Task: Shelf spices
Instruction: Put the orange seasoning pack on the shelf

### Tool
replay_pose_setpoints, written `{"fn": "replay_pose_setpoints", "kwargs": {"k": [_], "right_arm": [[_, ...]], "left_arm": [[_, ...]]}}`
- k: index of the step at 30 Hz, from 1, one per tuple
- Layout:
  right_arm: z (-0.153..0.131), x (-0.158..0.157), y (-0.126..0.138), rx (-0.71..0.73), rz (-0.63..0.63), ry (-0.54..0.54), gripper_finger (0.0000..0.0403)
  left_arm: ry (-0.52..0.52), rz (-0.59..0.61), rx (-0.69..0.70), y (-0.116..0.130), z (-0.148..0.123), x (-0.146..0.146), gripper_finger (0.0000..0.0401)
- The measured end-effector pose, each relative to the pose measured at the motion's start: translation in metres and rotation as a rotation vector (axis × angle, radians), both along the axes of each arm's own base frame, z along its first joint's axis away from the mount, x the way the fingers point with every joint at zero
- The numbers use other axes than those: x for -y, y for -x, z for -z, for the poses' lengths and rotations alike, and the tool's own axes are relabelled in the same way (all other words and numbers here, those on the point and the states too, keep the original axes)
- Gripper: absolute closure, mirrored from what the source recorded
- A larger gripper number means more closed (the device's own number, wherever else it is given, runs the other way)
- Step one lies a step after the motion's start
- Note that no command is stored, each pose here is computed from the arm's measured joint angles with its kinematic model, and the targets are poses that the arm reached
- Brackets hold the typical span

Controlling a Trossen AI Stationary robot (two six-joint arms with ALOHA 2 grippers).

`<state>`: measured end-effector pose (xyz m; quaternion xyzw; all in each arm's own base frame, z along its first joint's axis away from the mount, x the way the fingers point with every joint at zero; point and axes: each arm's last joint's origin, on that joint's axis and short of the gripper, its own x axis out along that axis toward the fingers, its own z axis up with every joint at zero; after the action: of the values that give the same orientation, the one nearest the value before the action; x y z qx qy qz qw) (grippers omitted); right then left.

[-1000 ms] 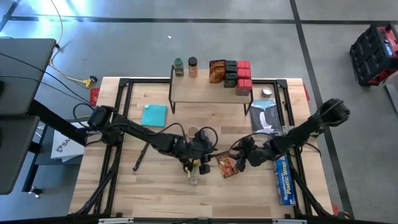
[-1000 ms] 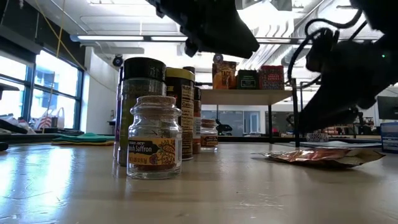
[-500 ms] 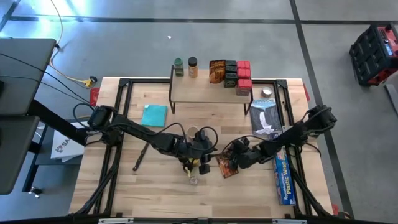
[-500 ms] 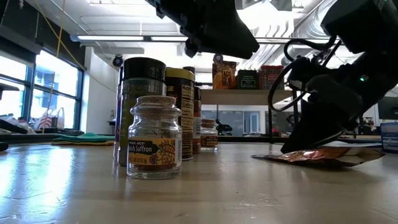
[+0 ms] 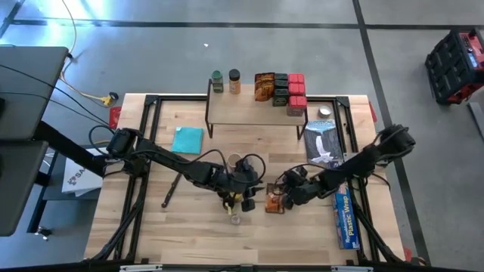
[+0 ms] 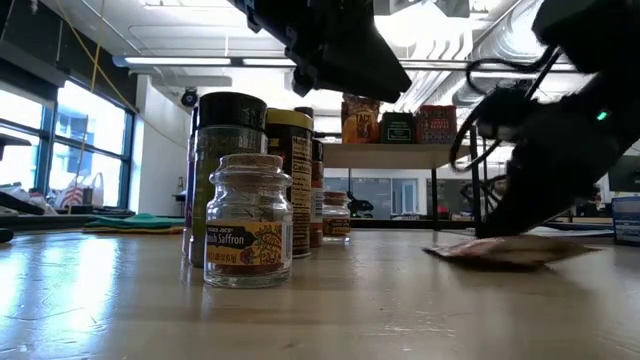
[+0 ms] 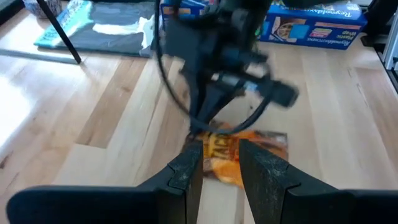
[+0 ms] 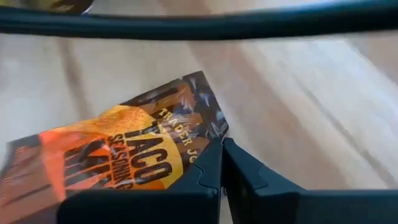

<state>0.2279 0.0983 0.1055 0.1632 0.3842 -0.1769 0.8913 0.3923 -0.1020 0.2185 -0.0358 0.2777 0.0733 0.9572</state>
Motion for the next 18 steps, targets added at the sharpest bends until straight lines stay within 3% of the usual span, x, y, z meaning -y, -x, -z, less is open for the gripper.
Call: {"fn": "replay_pose_setpoints", "kwargs": {"k": [4,11,18], "right_arm": [[-0.027,-0.004,0.006,0.112,-0.002,0.0,0.0401],[-0.073,-0.013,0.023,0.307,-0.075,0.09,0.0402],[-0.108,-0.022,0.045,0.458,-0.184,0.18,0.0402]], "left_arm": [[0.006,-0.004,0.0,0.0,0.0,0.0,0.0302],[-0.016,0.022,0.034,-0.002,-0.003,0.001,0.0301],[0.086,0.129,0.213,0.0,0.007,-0.001,0.0301]]}}
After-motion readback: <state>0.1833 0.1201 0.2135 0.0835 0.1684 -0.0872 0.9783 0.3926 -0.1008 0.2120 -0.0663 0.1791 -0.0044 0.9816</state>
